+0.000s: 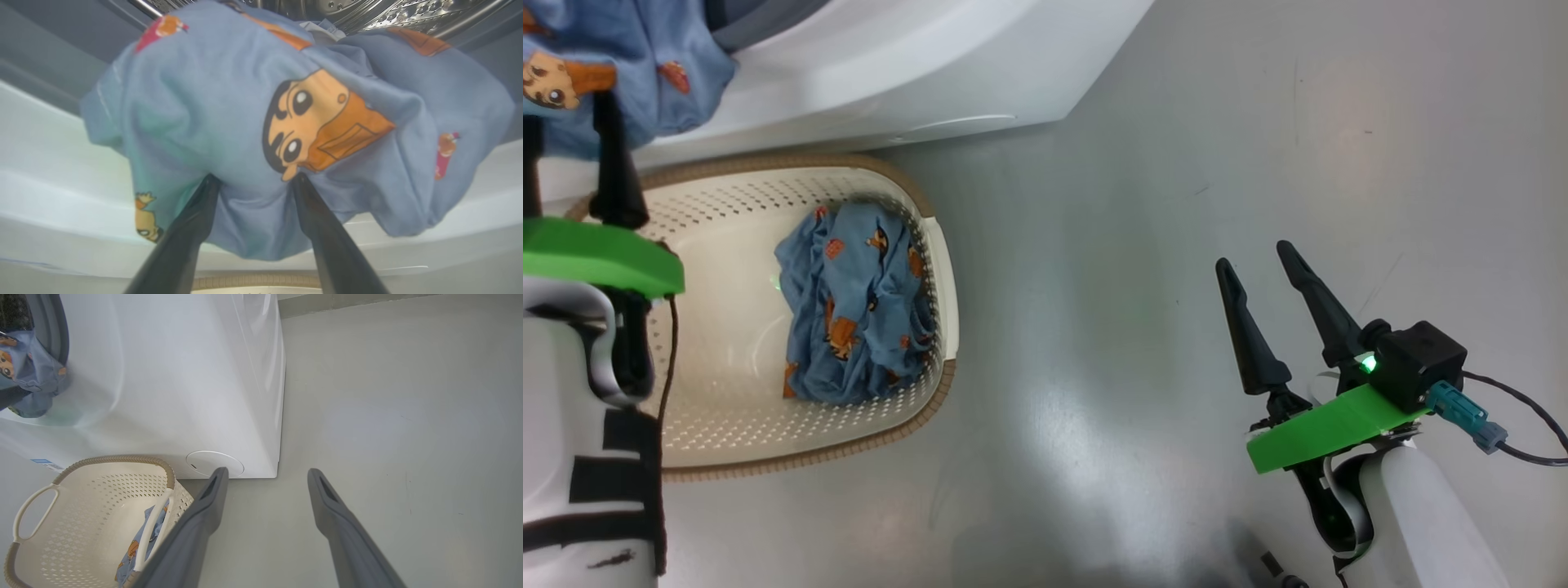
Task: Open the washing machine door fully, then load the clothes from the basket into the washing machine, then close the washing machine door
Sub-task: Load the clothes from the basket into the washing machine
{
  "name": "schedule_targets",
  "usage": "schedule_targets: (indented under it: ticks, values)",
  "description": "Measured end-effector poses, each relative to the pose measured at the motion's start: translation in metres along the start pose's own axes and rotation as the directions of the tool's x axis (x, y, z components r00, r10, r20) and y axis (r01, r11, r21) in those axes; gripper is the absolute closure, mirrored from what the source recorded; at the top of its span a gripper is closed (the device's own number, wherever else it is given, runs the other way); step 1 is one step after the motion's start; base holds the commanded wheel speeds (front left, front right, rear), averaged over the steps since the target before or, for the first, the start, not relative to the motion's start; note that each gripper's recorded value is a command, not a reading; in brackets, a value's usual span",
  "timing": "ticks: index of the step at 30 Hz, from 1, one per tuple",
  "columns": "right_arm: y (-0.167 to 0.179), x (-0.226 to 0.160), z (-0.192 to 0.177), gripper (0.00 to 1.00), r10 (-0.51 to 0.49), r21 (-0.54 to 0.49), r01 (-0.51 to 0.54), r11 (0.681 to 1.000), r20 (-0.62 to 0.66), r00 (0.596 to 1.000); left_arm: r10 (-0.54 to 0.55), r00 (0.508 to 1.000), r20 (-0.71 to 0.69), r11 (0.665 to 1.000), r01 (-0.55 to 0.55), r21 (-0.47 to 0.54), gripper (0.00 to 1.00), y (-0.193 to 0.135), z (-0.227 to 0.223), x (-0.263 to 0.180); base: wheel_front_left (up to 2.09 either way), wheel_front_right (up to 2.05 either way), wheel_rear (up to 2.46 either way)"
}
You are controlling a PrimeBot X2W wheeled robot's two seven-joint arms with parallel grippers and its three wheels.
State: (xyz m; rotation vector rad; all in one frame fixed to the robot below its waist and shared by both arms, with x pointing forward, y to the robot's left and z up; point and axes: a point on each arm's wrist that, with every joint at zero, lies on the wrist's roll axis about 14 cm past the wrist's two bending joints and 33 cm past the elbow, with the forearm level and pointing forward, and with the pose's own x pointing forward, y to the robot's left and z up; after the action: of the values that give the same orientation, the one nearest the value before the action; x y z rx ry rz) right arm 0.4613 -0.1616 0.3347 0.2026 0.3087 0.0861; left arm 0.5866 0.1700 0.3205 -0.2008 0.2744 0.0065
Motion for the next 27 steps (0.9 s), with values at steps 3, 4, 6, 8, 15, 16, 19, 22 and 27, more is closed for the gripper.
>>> schedule_targets:
  ticks: [3, 4, 6, 8, 15, 16, 19, 22, 27]
  values:
    - [-0.001, 0.000, -0.001, 0.00, -0.002, 0.002, 0.002, 1.000, -0.003, 1.000, -0.016, 1.000, -0.005, 1.000, 0.016, -0.010, 1.00, -0.005, -0.002, 0.003, 0.00, 0.00, 0.00]
    - [-0.001, 0.000, -0.001, 0.00, -0.002, 0.002, 0.002, 1.000, -0.004, 1.000, -0.023, 1.000, -0.002, 1.000, 0.023, -0.014, 1.00, -0.006, -0.002, 0.003, 0.00, 0.00, 0.00]
    - [0.000, 0.000, -0.001, 0.00, 0.000, 0.002, 0.000, 1.000, -0.002, 1.000, -0.035, 0.999, 0.000, 0.999, 0.035, -0.011, 1.00, -0.009, -0.001, 0.002, 0.00, 0.00, 0.00]
    - [0.001, 0.001, 0.000, 0.00, 0.002, 0.004, -0.002, 1.000, -0.001, 1.000, -0.049, 0.999, 0.010, 0.999, 0.050, -0.011, 1.00, -0.012, 0.002, 0.001, 0.00, 0.00, 0.00]
    - [0.008, 0.004, 0.004, 0.00, 0.019, 0.010, -0.019, 1.000, 0.014, 1.000, -0.102, 0.991, 0.089, 0.995, 0.103, 0.000, 1.00, -0.028, 0.026, -0.009, 0.00, 0.00, 0.00]
    - [0.009, 0.004, 0.005, 0.00, 0.022, 0.011, -0.023, 1.000, 0.016, 1.000, -0.113, 0.985, 0.131, 0.994, 0.113, 0.005, 1.00, -0.031, 0.040, -0.009, 0.00, 0.00, 0.00]
    - [0.012, 0.005, 0.007, 0.00, 0.029, 0.016, -0.029, 0.999, 0.021, 0.999, -0.159, 0.957, 0.242, 0.987, 0.156, 0.031, 1.00, -0.044, 0.079, -0.009, 0.00, 0.00, 0.00]
    - [0.013, 0.004, 0.008, 0.00, 0.031, 0.020, -0.031, 0.999, 0.024, 0.999, -0.182, 0.949, 0.260, 0.983, 0.175, 0.047, 1.00, -0.051, 0.092, -0.009, 0.00, 0.00, 0.00]
    - [0.011, 0.002, 0.008, 0.00, 0.026, 0.017, -0.026, 1.000, 0.022, 0.999, -0.216, 0.947, 0.237, 0.976, 0.201, 0.088, 1.00, -0.059, 0.102, 0.001, 0.00, 0.00, 0.00]
